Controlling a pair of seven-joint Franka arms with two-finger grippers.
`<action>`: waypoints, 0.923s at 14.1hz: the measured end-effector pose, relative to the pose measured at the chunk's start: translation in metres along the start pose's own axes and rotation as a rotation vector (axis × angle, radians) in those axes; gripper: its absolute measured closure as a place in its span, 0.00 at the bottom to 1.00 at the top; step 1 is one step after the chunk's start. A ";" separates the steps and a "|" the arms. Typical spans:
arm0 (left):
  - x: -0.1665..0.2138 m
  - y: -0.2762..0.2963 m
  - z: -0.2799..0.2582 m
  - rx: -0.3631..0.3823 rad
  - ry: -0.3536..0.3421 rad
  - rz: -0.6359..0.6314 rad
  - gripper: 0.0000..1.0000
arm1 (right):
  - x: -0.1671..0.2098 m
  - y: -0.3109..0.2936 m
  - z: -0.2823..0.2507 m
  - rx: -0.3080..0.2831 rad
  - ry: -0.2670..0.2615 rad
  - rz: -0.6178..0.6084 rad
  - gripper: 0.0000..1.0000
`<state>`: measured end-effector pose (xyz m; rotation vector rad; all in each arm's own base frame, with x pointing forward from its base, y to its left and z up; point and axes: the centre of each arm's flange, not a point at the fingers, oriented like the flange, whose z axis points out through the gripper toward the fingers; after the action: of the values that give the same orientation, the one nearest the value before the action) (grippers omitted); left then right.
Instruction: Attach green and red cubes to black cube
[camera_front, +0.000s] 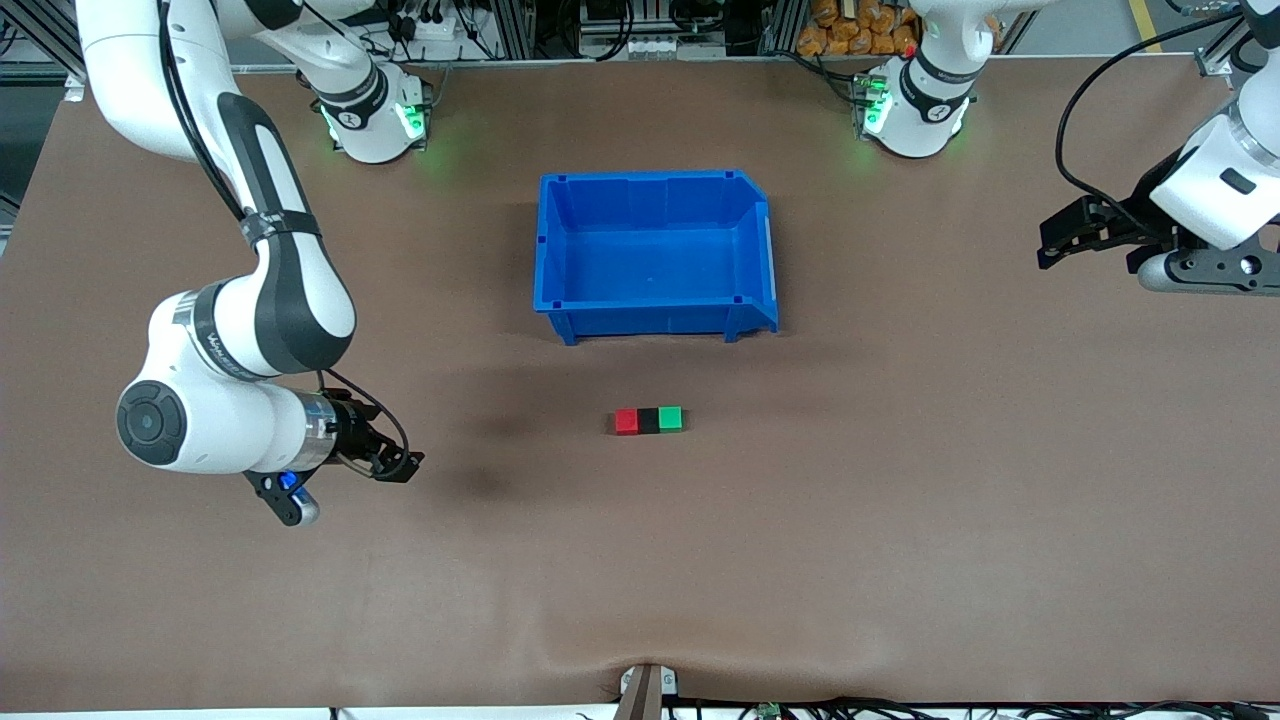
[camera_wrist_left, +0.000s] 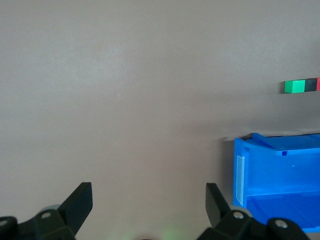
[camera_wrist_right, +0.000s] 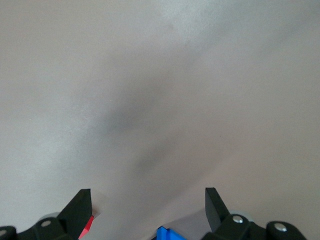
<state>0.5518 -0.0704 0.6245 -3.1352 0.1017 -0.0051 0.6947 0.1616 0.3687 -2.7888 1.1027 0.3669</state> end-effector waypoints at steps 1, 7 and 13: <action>0.000 0.000 0.000 0.000 0.000 0.000 0.00 | -0.001 0.001 -0.003 0.001 0.001 -0.012 0.00; 0.000 -0.001 0.000 0.000 0.000 -0.002 0.00 | 0.011 0.018 -0.015 -0.014 -0.019 -0.031 0.00; 0.000 -0.001 0.000 0.000 0.000 -0.002 0.00 | 0.013 0.023 -0.023 -0.010 -0.020 -0.052 0.00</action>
<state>0.5520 -0.0692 0.6246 -3.1354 0.0983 -0.0055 0.6925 0.1320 0.3864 -2.8102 1.0244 0.3945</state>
